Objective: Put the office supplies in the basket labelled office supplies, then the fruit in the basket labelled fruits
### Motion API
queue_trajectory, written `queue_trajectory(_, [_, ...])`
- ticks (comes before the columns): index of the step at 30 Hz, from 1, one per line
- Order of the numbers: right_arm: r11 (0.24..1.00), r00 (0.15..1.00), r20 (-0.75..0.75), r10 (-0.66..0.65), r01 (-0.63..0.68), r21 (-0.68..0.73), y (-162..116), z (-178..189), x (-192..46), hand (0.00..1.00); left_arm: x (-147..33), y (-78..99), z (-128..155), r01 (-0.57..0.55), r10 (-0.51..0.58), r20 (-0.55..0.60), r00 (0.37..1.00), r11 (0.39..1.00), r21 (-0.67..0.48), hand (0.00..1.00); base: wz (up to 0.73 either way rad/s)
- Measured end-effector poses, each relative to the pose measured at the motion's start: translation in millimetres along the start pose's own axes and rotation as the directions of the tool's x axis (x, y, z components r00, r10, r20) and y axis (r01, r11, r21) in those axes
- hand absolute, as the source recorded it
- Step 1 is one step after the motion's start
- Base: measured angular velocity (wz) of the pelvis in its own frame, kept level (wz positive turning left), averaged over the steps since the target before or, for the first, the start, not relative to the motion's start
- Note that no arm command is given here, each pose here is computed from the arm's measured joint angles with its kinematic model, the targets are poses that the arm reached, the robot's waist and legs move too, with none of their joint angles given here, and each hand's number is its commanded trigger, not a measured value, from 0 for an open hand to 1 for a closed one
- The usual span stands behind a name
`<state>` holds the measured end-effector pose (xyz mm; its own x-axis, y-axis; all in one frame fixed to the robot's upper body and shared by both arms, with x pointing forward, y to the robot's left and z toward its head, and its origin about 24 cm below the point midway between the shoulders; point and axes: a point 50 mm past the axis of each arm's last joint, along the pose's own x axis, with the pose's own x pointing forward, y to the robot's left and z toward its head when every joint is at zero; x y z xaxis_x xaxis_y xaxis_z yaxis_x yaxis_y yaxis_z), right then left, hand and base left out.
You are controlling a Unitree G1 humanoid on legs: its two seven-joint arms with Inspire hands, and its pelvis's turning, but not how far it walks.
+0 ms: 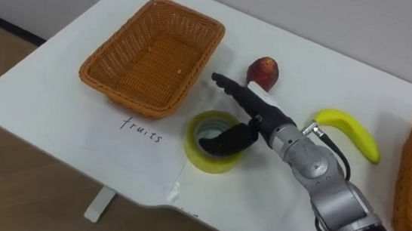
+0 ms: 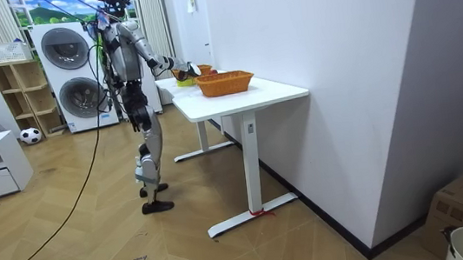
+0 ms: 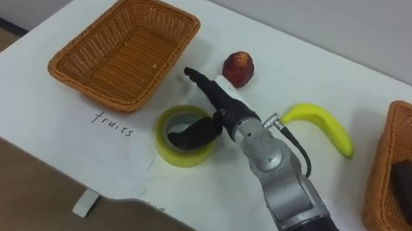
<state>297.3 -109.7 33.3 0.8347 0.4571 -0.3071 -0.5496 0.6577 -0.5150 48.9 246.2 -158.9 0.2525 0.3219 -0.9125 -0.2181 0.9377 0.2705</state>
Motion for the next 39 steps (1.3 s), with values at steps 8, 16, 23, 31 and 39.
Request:
queue_trajectory(8, [0.999,0.999,-0.001,0.047,-0.047,-0.003,2,0,0,0.00,0.3,4.1,1,-0.009,0.009,0.002,1.000,1.000,0.005,0.00,0.00])
queue_trajectory(16, [0.998,0.998,-0.009,0.067,-0.067,-0.015,1,-2,-1,0.00,0.3,4.0,0,-0.009,0.009,-0.001,1.000,1.000,-0.003,0.00,0.00])
queue_trajectory(23, [0.995,0.995,-0.035,0.095,-0.096,-0.037,-2,-5,-2,0.76,-0.1,10.3,-5,-0.016,0.016,-0.028,0.999,1.000,0.008,0.00,0.00])
queue_trajectory(31, [0.984,0.994,-0.091,0.068,-0.082,-0.160,-18,-6,-4,1.00,0.8,18.0,-10,-0.011,0.013,-0.077,0.997,1.000,0.024,0.00,0.01])
queue_trajectory(39, [0.978,0.990,-0.124,0.063,-0.086,-0.192,-21,-8,-2,1.00,0.6,21.8,-17,-0.017,0.025,-0.121,0.992,0.997,0.069,0.00,0.00])
